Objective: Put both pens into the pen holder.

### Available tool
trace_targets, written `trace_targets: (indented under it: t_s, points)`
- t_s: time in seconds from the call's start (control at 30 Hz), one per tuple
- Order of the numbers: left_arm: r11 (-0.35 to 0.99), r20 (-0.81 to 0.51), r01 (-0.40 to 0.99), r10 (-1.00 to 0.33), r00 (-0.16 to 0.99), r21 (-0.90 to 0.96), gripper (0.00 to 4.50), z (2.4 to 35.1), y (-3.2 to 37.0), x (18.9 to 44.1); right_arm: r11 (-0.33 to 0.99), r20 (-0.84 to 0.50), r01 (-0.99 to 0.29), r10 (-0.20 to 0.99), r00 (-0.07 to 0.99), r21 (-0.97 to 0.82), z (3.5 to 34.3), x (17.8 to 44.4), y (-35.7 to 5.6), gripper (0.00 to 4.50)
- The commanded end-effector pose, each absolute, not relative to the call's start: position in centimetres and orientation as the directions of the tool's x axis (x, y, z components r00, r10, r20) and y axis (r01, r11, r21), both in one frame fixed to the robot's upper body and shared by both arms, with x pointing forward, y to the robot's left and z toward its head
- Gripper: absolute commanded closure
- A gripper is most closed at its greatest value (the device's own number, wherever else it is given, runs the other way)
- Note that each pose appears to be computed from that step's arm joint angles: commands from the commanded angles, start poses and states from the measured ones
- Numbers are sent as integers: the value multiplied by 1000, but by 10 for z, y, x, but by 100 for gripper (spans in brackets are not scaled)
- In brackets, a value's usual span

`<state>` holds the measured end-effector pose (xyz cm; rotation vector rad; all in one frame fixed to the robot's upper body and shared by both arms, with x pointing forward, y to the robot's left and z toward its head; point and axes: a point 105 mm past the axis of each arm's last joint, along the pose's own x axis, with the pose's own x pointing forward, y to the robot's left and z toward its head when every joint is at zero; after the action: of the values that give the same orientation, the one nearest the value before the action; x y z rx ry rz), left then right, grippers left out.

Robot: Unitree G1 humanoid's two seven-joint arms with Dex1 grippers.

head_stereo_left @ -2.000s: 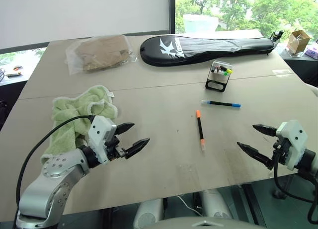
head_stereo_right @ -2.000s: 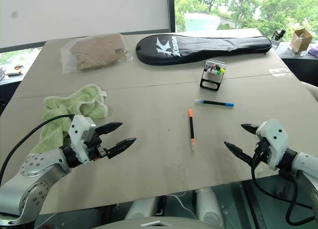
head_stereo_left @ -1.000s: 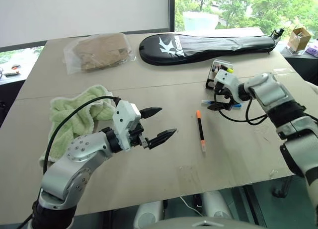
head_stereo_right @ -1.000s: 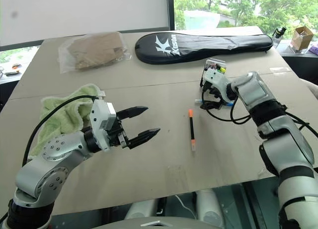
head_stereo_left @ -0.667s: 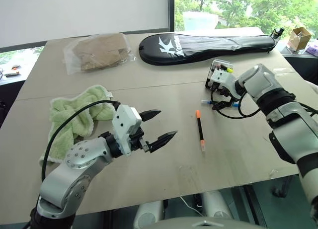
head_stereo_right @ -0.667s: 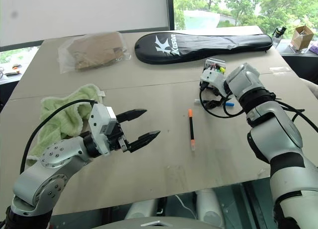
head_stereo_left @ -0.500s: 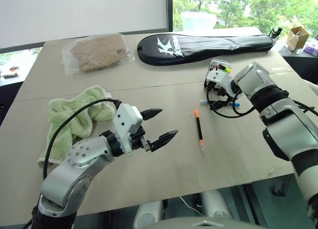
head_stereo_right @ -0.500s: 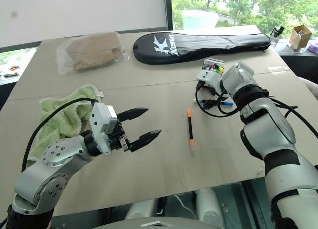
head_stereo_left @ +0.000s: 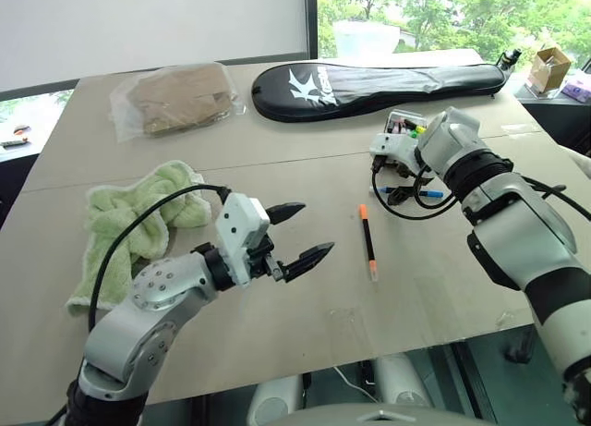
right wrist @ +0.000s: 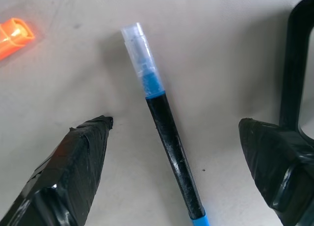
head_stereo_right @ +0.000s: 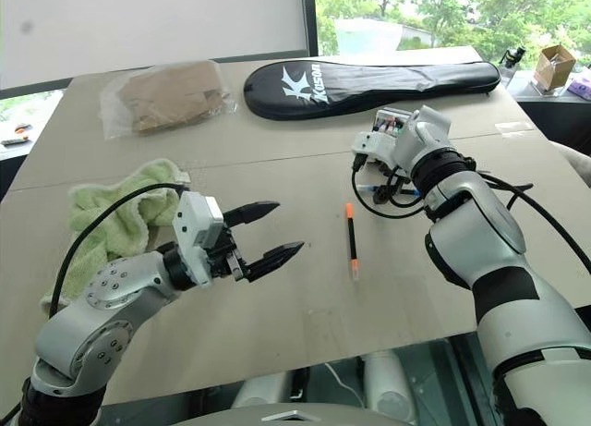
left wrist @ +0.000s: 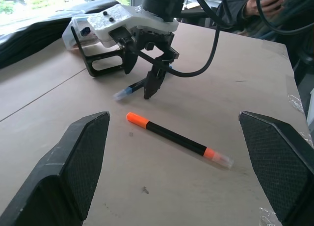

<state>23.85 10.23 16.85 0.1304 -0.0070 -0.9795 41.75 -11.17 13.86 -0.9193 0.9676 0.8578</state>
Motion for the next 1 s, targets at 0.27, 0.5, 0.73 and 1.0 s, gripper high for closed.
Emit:
trace_targets:
  t_s: [0.27, 0.5, 0.73, 1.0]
  points:
    - [561, -17, 817, -823, 568, 132, 0, 173, 98, 231, 332, -952, -913, 109, 285, -236, 131, 416, -119, 344]
    - [580, -16, 804, -810, 586, 131, 0, 172, 102, 230, 305, -941, -930, 198, 274, -207, 142, 416, -111, 444]
    - [618, 2, 778, -783, 622, 115, 0, 173, 106, 236, 366, -725, -926, 613, 313, -90, 207, 414, -86, 444]
    - [637, 60, 767, -771, 634, 79, 0, 183, 110, 250, 423, -80, -906, 904, 421, 13, 270, 375, -84, 444]
